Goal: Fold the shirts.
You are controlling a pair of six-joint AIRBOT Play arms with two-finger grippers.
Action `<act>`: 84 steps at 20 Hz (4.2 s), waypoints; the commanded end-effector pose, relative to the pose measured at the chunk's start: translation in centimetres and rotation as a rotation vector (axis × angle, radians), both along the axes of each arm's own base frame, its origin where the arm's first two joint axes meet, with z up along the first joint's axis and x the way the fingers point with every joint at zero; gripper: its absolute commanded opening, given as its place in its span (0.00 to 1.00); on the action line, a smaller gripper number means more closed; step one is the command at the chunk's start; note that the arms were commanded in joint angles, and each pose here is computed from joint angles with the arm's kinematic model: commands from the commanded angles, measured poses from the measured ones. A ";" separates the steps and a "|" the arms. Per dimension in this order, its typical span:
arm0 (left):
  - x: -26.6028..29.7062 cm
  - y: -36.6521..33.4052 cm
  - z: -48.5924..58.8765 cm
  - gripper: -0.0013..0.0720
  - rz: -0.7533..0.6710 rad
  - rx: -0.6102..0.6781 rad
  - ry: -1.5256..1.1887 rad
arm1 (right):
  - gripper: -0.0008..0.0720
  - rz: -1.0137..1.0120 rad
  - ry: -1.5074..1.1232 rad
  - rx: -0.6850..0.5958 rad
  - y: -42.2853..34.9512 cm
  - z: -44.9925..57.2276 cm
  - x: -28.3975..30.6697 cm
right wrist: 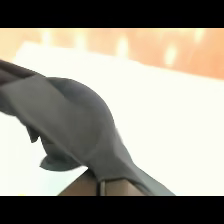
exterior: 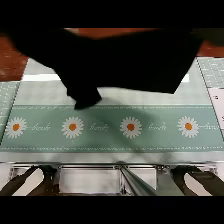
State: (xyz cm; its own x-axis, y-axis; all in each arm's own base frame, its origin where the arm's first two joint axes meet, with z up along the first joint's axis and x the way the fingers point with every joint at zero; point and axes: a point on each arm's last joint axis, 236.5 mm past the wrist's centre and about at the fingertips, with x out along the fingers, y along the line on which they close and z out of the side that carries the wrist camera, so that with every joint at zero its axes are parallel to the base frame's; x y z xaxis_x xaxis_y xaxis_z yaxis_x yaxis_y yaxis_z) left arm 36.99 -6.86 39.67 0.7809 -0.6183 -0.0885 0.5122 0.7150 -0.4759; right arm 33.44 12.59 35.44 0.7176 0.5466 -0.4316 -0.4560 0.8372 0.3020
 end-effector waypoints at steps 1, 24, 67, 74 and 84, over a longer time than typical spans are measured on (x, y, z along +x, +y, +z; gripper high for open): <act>-8.0 -1.5 9.6 0.04 0.126 0.102 -0.257 | 0.03 -0.014 -0.196 -0.015 -0.2 7.2 -6.8; 3.4 2.2 -25.0 0.04 0.377 0.598 0.512 | 0.03 -0.191 0.422 0.018 -2.8 -23.3 1.0; -14.0 6.4 -52.2 0.68 0.264 -0.112 1.460 | 0.57 -0.335 0.819 0.472 -6.1 -38.2 -6.5; -13.4 5.4 -50.6 0.04 0.145 -0.050 1.423 | 0.57 -0.607 1.117 0.330 -11.8 -44.6 -13.8; -13.0 5.7 -50.8 0.04 0.165 -0.045 1.410 | 0.57 -0.595 1.050 0.399 -10.3 -46.1 -11.8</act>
State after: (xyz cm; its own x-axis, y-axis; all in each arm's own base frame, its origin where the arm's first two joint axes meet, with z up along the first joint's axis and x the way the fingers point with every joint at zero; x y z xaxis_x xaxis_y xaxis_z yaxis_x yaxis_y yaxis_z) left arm 23.59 -1.25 -11.09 0.1032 -0.5595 -0.8224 -0.4887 0.6916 -0.5318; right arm 19.64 2.49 -10.42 0.2338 0.4872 -0.8414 0.5935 0.6139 0.5204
